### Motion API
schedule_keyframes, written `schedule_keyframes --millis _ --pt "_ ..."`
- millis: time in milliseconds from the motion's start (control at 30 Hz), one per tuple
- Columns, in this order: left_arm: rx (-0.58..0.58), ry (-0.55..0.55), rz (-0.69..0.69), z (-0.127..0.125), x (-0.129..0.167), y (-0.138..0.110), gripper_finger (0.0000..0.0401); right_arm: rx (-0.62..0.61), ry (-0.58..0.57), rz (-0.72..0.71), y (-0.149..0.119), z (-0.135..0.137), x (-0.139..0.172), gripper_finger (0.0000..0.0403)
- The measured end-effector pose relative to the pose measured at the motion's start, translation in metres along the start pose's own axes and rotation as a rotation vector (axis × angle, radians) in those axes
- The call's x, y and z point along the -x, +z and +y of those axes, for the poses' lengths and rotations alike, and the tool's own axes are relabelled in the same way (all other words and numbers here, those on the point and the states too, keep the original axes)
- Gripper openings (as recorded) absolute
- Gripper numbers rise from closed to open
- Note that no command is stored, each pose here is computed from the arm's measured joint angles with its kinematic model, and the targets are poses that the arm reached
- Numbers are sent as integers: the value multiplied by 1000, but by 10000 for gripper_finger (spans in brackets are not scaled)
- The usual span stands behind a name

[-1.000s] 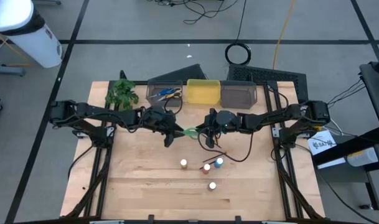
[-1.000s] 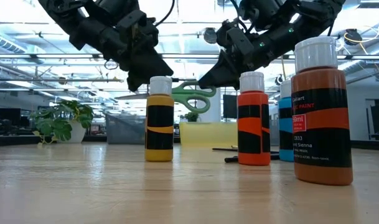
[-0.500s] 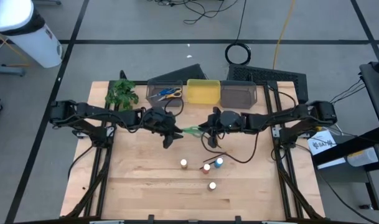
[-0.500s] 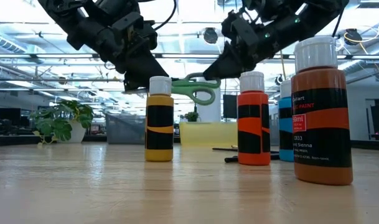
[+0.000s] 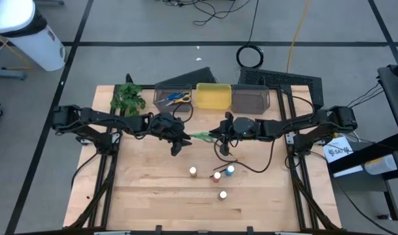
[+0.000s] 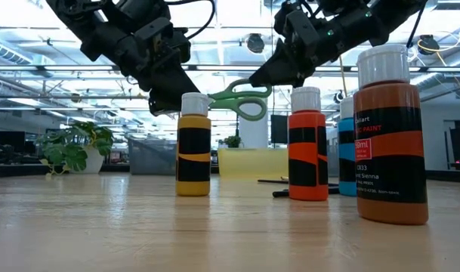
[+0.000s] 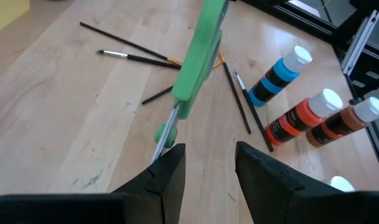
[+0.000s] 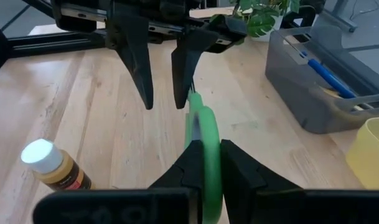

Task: Pick & Place Paint Supplies
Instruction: Put the green scissors into the left black bin

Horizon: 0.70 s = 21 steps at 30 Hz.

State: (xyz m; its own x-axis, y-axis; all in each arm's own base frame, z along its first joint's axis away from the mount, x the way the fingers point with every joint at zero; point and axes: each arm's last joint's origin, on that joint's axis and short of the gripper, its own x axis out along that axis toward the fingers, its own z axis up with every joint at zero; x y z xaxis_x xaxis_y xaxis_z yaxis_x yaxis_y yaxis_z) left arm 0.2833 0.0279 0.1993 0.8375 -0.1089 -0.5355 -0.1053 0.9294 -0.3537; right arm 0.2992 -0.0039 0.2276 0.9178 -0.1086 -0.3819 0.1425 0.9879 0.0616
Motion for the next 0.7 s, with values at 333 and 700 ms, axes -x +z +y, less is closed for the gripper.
schedule_keyframes --millis 333,700 --pt "-86 13 -10 0 0 1 154 0 0 3 0 0 0 21" --pt "-120 2 -115 -2 1 10 154 -2 -1 22 -2 0 0 21"
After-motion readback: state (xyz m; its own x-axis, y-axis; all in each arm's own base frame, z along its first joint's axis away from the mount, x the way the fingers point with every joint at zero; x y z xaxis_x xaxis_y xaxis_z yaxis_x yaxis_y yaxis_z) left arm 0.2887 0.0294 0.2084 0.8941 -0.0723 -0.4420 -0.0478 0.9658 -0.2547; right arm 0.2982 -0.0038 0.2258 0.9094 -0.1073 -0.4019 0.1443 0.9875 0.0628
